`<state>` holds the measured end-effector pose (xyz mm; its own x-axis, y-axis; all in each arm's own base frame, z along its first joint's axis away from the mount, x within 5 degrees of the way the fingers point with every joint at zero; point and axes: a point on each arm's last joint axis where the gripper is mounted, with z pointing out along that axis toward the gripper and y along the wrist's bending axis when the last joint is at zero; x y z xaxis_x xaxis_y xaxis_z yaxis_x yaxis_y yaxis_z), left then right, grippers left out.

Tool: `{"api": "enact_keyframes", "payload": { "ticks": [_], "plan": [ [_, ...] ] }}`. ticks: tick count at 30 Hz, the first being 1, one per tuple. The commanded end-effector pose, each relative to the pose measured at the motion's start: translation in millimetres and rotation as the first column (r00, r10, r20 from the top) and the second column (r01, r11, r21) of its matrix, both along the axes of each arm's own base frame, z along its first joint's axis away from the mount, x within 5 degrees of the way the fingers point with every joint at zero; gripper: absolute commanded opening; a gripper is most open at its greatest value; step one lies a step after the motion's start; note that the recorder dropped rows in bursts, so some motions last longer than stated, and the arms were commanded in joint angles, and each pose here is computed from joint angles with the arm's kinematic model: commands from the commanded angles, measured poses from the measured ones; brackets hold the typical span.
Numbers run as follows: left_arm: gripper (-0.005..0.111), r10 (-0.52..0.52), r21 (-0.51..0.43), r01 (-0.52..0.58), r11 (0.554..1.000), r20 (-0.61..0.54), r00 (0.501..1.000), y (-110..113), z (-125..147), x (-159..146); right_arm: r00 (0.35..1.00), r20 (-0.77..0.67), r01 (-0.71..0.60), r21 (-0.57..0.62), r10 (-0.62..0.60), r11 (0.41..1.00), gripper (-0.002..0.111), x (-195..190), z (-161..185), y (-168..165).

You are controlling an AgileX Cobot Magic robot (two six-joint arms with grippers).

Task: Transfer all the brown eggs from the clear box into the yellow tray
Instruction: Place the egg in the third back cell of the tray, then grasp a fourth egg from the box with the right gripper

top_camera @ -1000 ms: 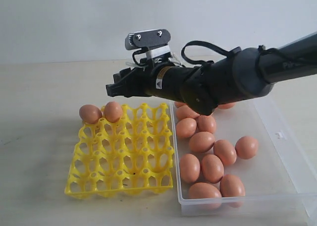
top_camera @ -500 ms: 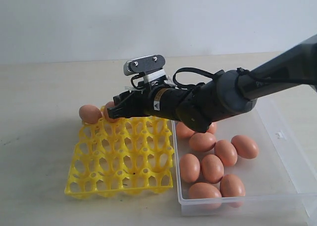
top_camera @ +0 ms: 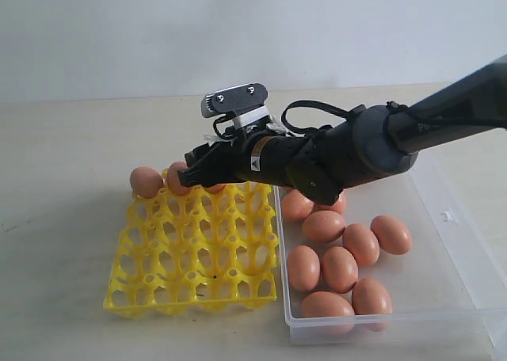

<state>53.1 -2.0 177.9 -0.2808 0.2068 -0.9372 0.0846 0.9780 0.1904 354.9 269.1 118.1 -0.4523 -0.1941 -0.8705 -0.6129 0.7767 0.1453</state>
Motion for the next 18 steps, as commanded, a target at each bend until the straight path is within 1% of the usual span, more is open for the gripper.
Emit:
{"api": "enact_keyframes", "payload": {
  "ticks": [1,3,6,7,10,11,13,14,15,16,18],
  "plan": [
    [0.000,0.002,-0.015,-0.001,1.000,0.020,1.000,-0.2,2.6,-0.1,1.000,0.024,0.005,-0.137,-0.002,0.991,0.038,-5.1,48.4,-14.3],
    [0.000,0.002,-0.015,-0.001,1.000,0.020,1.000,-0.2,2.6,-0.1,1.000,0.010,0.011,-0.239,-0.009,0.971,0.023,-11.6,72.2,-27.0],
    [0.000,0.002,-0.015,-0.001,1.000,0.020,1.000,-0.2,2.6,-0.1,0.996,-0.038,0.059,-0.331,-0.076,0.942,0.001,-21.5,106.5,-52.9],
    [0.000,0.002,-0.015,-0.001,1.000,0.020,1.000,-0.2,2.6,-0.1,0.992,-0.060,0.079,-0.363,-0.108,0.929,0.000,-24.8,115.4,-63.3],
    [0.000,0.002,-0.015,-0.001,1.000,0.020,1.000,-0.2,2.6,-0.1,0.962,-0.148,0.143,-0.444,-0.229,0.884,0.000,-34.6,131.7,-92.6],
    [0.000,0.002,-0.015,-0.001,1.000,0.020,1.000,-0.2,2.6,-0.1,0.939,-0.194,0.161,-0.480,-0.284,0.862,0.000,-38.2,131.7,-101.5],
    [0.000,0.002,-0.015,-0.001,1.000,0.020,1.000,-0.2,2.6,-0.1,0.868,-0.281,0.210,-0.539,-0.409,0.816,0.000,-43.7,129.4,-119.7],
    [0.000,0.002,-0.015,-0.001,1.000,0.020,1.000,-0.2,2.6,-0.1,0.835,-0.314,0.217,-0.568,-0.453,0.794,0.000,-46.0,127.3,-126.4],
    [0.000,0.002,-0.015,-0.001,1.000,0.020,1.000,-0.2,2.6,-0.1,0.817,-0.330,0.216,-0.585,-0.473,0.781,0.001,-46.6,126.3,-131.6],
    [0.000,0.002,-0.015,-0.001,1.000,0.020,1.000,-0.2,2.6,-0.1,0.798,-0.350,0.213,-0.598,-0.490,0.773,0.005,-47.0,123.9,-135.0],
    [0.000,0.002,-0.015,-0.001,1.000,0.020,1.000,-0.2,2.6,-0.1,0.770,-0.389,0.208,-0.595,-0.505,0.776,0.016,-48.1,120.2,-136.4]
  ]
}}
